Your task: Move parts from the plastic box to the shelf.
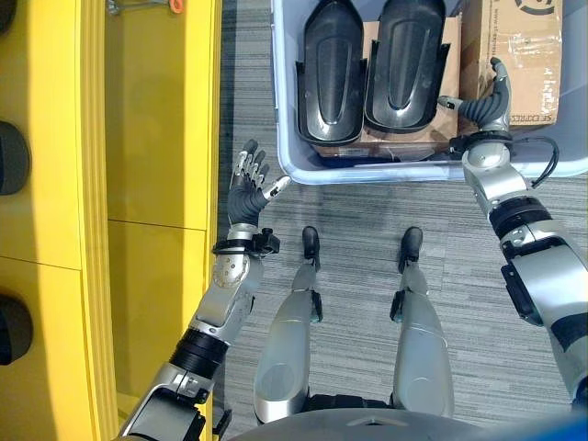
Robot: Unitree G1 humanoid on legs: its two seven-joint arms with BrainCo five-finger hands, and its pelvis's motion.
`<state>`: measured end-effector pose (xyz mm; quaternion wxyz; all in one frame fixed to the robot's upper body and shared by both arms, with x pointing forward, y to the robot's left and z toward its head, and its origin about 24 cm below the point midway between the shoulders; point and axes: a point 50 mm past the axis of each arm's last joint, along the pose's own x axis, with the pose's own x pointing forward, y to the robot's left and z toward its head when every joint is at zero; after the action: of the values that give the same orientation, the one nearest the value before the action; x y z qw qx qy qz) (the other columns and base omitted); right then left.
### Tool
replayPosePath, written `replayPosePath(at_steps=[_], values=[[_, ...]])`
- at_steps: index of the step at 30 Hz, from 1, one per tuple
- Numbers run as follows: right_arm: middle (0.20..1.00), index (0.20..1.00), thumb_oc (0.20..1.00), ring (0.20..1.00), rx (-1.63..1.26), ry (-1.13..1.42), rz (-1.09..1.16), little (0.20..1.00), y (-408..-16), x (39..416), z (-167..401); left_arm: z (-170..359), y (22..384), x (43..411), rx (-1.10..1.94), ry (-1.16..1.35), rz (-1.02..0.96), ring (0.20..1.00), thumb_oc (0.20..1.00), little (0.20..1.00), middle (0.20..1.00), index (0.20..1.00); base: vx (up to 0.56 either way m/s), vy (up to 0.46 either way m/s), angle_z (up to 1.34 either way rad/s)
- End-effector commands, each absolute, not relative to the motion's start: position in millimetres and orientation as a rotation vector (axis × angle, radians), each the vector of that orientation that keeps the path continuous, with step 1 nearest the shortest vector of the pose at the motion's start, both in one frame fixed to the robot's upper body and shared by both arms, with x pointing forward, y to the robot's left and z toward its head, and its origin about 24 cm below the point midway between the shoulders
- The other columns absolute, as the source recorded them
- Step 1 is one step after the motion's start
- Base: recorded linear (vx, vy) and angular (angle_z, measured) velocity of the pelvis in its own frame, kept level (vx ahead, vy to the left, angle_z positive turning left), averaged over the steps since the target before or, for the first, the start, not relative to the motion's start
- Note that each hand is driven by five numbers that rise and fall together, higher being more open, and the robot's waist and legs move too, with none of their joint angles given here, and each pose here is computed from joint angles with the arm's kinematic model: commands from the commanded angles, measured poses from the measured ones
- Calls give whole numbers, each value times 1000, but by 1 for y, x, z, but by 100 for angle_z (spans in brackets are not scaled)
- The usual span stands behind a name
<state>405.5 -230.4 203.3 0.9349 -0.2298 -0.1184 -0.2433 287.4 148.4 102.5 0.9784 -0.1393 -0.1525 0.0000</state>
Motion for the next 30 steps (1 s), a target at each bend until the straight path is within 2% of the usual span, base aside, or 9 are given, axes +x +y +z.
replayPosePath(at_steps=[1, 19, 30], values=[[1000, 1000, 1000, 1000, -515, -351, -399, 1000, -199, 411, 226, 121, 150, 283, -278, -415, -16, 1000, 1000, 1000, 1000, 1000, 3, 7, 3], [1000, 1000, 1000, 1000, -460, -561, -311, 1000, -164, 399, 256, 120, 156, 285, -268, -411, 26, 1000, 1000, 1000, 1000, 1000, 0, 1, 2], [1000, 1000, 1000, 1000, -442, -509, -363, 1000, -174, 403, 251, 121, 157, 284, -264, -416, 24, 1000, 1000, 1000, 1000, 1000, 0, 0, 0]])
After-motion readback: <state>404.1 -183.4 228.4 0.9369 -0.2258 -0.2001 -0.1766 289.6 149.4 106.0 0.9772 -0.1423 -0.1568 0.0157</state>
